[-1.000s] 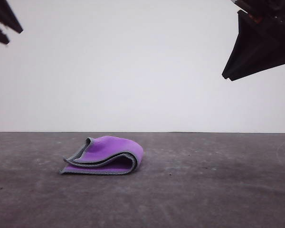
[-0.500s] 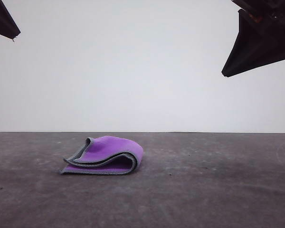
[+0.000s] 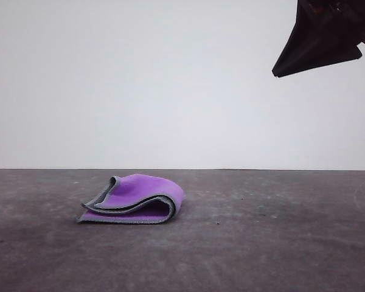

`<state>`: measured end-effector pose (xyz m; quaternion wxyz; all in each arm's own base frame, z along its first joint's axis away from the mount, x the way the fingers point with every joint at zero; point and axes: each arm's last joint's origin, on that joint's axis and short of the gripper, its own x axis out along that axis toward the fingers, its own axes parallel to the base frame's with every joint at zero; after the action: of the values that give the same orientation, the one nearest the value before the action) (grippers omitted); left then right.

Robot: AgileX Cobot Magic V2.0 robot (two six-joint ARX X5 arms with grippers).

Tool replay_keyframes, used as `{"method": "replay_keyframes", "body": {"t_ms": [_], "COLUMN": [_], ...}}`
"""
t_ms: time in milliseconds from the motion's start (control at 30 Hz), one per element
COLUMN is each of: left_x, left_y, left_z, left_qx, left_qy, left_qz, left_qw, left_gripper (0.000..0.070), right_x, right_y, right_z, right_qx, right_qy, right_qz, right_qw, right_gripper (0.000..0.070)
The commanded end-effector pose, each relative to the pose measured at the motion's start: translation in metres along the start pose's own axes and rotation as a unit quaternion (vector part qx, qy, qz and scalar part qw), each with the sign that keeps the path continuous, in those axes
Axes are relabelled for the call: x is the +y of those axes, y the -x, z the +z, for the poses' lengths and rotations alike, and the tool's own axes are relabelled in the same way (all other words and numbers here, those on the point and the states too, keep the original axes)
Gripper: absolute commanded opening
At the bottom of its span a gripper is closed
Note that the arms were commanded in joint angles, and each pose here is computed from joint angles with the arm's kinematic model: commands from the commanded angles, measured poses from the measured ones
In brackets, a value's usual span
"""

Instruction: Fold clothes

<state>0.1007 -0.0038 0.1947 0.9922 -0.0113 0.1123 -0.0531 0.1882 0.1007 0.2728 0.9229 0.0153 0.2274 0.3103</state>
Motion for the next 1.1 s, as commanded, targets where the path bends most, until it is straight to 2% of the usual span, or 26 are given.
{"method": "replay_keyframes", "body": {"t_ms": [0,233,800,900,967,1067], "left_x": [0.003,0.008,0.006,0.006,0.006,0.006], "left_y": [0.002,-0.003,-0.004,-0.004,-0.004,-0.004], "left_z": [-0.011,-0.041,-0.04,-0.04,-0.04,-0.04], "left_qx": [-0.018,-0.04,-0.05,-0.05,-0.05,-0.05], "left_qy": [-0.011,-0.01,0.0,0.0,0.0,0.0], "left_qz": [0.017,0.043,0.033,0.033,0.033,0.033], "left_qw": [1.0,0.998,0.998,0.998,0.998,0.998], "left_gripper": [0.0,0.0,0.0,0.0,0.0,0.0], "right_x": [0.001,0.002,0.003,0.002,-0.002,-0.014], "right_y": [-0.001,-0.001,0.001,0.013,0.019,0.032], "right_z": [0.003,0.011,0.023,0.021,0.014,-0.003], "right_qx": [-0.012,-0.052,-0.112,-0.108,-0.091,-0.07], "right_qy": [0.007,0.015,0.032,0.095,0.113,0.108], "right_qz": [0.002,0.006,0.01,-0.035,-0.076,-0.152], "right_qw": [1.0,0.999,0.993,0.989,0.987,0.98], "right_gripper": [0.0016,0.0016,0.0016,0.0016,0.0016,0.0016]}}
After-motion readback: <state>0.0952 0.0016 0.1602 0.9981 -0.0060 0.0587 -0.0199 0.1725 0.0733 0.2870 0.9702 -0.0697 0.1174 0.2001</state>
